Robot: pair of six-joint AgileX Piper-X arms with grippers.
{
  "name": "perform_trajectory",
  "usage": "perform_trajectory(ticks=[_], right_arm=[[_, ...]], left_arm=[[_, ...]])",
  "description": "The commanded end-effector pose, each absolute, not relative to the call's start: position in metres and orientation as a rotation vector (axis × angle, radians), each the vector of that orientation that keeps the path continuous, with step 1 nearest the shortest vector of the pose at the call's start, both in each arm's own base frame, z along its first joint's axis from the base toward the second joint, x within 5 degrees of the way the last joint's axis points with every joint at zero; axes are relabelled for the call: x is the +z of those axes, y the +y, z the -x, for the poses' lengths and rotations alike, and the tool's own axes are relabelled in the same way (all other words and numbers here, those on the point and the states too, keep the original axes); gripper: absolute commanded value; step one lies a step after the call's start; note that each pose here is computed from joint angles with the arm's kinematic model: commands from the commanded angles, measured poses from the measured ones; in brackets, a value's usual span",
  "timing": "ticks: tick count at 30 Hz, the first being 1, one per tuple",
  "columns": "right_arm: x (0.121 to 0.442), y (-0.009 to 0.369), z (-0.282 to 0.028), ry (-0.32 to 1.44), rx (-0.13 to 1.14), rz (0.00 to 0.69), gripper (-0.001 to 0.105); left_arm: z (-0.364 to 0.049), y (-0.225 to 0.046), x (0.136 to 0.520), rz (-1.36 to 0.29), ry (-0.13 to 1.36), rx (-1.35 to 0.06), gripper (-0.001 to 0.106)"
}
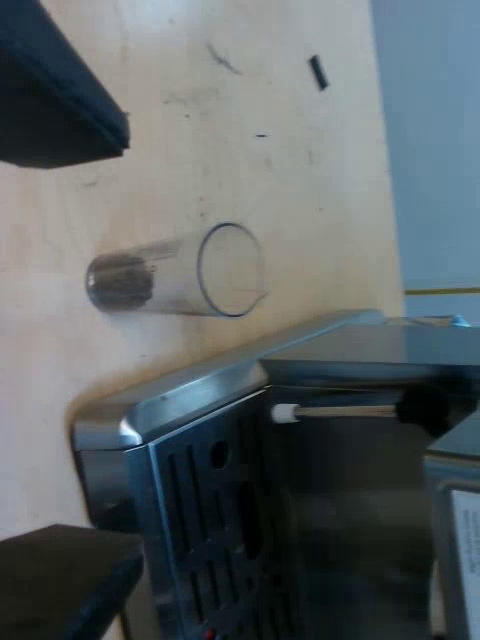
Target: Pour the beans into the coffee machine
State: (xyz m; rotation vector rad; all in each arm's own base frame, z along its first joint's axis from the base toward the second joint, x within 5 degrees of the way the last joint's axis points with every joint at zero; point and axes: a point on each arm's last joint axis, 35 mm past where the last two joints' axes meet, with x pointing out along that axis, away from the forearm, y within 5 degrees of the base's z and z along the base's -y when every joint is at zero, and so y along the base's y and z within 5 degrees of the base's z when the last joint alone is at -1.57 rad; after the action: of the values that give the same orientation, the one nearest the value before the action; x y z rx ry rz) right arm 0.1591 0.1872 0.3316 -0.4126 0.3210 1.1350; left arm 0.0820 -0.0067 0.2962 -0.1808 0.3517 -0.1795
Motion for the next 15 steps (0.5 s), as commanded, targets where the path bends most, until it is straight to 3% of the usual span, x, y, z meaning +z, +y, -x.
perform_trajectory(ticks=[1,8,15], right_arm=[[0.334,0.188,-0.159,0.300,1.145,0.410,0.079],[0.334,0.188,-0.159,0.300,1.145,0.410,0.079],[0.334,0.188,-0.159,0.300,1.145,0.410,0.079]], left_arm=[[-0.087,-0.007,0.296,0.183,0.300,-0.184,0.090],[-0.098,-0.003,0.279,0.164,0.233,-0.069,0.090],[-0.103,-0.003,0.263,0.166,0.224,-0.090,0.090]])
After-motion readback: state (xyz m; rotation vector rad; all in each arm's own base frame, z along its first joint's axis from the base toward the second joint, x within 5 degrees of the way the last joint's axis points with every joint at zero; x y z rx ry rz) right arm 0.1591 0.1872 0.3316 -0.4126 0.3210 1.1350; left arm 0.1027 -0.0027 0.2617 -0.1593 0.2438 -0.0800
